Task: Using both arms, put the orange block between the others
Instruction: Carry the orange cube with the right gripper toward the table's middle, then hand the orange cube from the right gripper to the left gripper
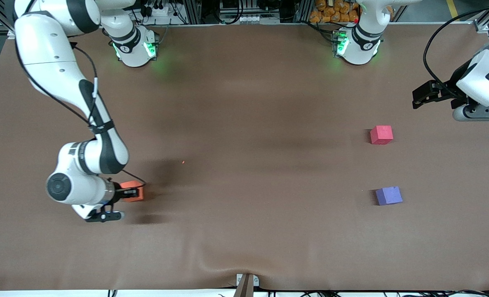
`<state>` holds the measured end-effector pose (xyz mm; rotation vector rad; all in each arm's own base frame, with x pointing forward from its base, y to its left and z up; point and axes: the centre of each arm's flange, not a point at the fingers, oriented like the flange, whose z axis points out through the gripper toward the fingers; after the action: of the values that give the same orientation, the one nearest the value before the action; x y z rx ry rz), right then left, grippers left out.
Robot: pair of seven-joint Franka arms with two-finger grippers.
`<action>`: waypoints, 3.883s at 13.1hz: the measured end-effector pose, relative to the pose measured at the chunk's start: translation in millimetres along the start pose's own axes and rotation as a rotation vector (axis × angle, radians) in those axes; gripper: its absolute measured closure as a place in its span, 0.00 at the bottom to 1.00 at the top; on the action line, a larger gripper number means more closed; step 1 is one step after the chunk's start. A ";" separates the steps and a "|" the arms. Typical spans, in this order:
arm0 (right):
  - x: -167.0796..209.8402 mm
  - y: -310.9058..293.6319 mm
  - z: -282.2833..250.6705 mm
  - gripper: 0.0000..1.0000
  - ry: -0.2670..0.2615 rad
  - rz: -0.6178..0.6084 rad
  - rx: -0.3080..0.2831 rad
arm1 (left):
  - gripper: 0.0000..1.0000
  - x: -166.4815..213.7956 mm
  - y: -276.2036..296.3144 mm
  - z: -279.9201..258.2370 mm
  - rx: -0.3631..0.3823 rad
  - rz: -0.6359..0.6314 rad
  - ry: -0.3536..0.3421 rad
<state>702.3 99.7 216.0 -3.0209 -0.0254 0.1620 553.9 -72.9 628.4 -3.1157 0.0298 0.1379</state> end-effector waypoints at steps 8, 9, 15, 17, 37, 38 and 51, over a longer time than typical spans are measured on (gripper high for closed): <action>-31.2 -168.0 14.4 0.48 -0.014 0.240 0.192 | 0.00 0.4 -0.6 0.6 0.000 -0.001 -0.001; -38.4 -188.3 16.9 0.48 -0.020 0.260 0.198 | 0.00 0.5 -0.6 0.8 0.000 -0.001 -0.002; -79.9 -279.8 32.2 0.48 -0.051 0.289 0.231 | 0.00 2.1 -0.9 3.5 0.000 -0.001 -0.007; -91.5 -302.9 38.9 0.48 -0.045 0.304 0.249 | 0.00 2.3 -1.1 3.6 0.000 -0.002 -0.007; -115.1 -357.2 63.7 0.00 -0.008 0.372 0.326 | 0.00 75.7 98.8 160.0 -0.028 0.147 -0.167; -110.7 -355.9 53.3 0.00 0.006 0.374 0.336 | 0.00 78.0 129.4 177.9 -0.029 0.187 -0.163; -84.1 -210.9 -201.1 0.00 0.097 0.273 0.076 | 0.00 36.8 407.0 358.8 -0.158 0.145 0.077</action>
<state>638.1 284.1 448.1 -2.9387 0.3927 0.0379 550.8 -472.0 258.9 -3.2734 0.2588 0.0234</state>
